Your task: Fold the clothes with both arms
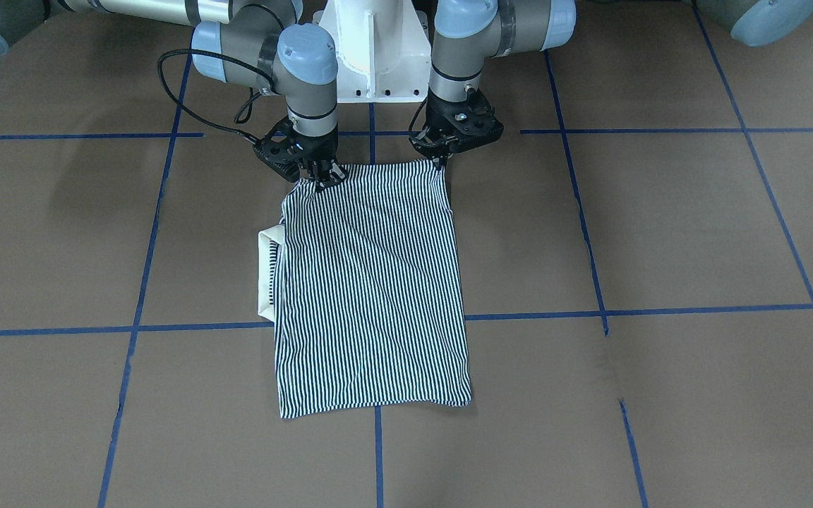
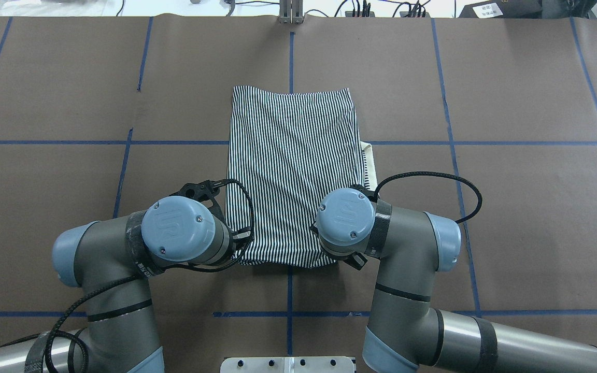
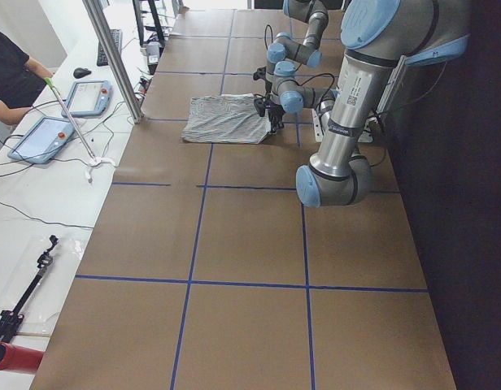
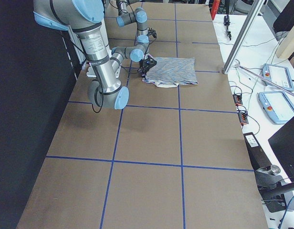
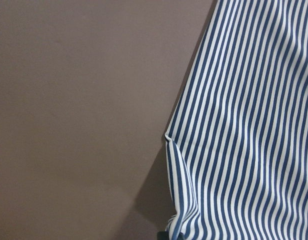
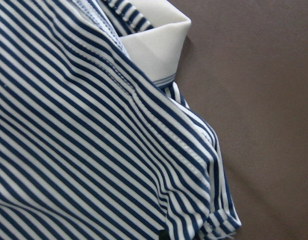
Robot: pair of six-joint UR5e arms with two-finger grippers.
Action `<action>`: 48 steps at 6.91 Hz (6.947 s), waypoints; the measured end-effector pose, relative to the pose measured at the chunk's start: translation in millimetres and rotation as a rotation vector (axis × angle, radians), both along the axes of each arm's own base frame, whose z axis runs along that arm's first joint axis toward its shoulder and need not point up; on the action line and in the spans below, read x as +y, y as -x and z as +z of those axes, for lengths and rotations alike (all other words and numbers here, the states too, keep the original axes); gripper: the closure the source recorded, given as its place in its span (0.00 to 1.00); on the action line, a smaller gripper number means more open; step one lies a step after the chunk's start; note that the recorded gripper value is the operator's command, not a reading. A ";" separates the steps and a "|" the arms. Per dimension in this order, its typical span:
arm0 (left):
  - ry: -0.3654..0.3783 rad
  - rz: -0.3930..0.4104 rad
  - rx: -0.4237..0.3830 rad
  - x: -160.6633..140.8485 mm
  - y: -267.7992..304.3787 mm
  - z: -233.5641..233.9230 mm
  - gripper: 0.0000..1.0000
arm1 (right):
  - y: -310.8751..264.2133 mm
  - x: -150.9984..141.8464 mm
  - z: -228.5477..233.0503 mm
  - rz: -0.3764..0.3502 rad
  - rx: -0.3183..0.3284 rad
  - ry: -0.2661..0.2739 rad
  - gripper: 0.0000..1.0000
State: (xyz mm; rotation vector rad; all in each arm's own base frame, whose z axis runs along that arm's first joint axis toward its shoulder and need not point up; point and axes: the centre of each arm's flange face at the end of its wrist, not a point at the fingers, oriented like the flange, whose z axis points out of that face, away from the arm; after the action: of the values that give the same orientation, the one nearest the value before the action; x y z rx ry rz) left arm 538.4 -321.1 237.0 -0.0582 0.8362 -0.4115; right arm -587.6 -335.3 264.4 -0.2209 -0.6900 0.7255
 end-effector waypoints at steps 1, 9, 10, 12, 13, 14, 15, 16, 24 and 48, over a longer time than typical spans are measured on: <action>0.000 0.000 0.002 0.1 0.8 -1.0 1.00 | -3.0 0.1 -4.6 0.003 -0.011 -0.003 1.00; 0.024 0.158 0.025 112.9 36.7 -33.3 1.00 | -50.6 80.3 -39.3 -0.094 -0.149 -0.054 1.00; 0.022 0.127 0.028 97.3 42.6 -33.8 1.00 | -49.7 76.1 -39.4 -0.100 -0.153 -0.082 1.00; 0.015 0.013 0.035 39.0 59.0 -27.8 1.00 | -42.7 42.5 -39.8 -0.067 -0.182 -0.147 1.00; 0.016 -0.027 0.031 14.9 54.7 -15.5 1.00 | -36.2 18.0 -42.0 -0.037 -0.189 -0.161 1.00; 0.018 -0.046 0.027 0.8 45.6 -2.5 1.00 | -35.8 -4.2 -46.9 -0.005 -0.197 -0.170 1.00; 0.021 -0.054 0.027 -5.1 40.8 3.9 1.00 | -39.8 -20.5 -51.9 0.020 -0.204 -0.176 1.00; 0.022 -0.064 0.031 -10.0 40.7 5.6 1.00 | -43.2 -33.3 -54.4 0.039 -0.204 -0.181 1.00; -0.151 -0.211 0.036 -205.0 65.9 69.7 0.00 | -14.6 -275.5 -47.2 0.175 -0.126 -0.306 0.00; -0.560 0.138 -0.200 -430.8 434.2 203.8 0.00 | -467.9 -392.5 181.8 -0.575 0.068 -0.590 0.00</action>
State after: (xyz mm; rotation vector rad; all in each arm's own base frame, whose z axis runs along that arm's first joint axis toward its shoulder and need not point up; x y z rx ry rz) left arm 104.2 -751.9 440.8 0.4359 0.7198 -0.0415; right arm -119.7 -727.8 446.2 0.1476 -0.7018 -0.0343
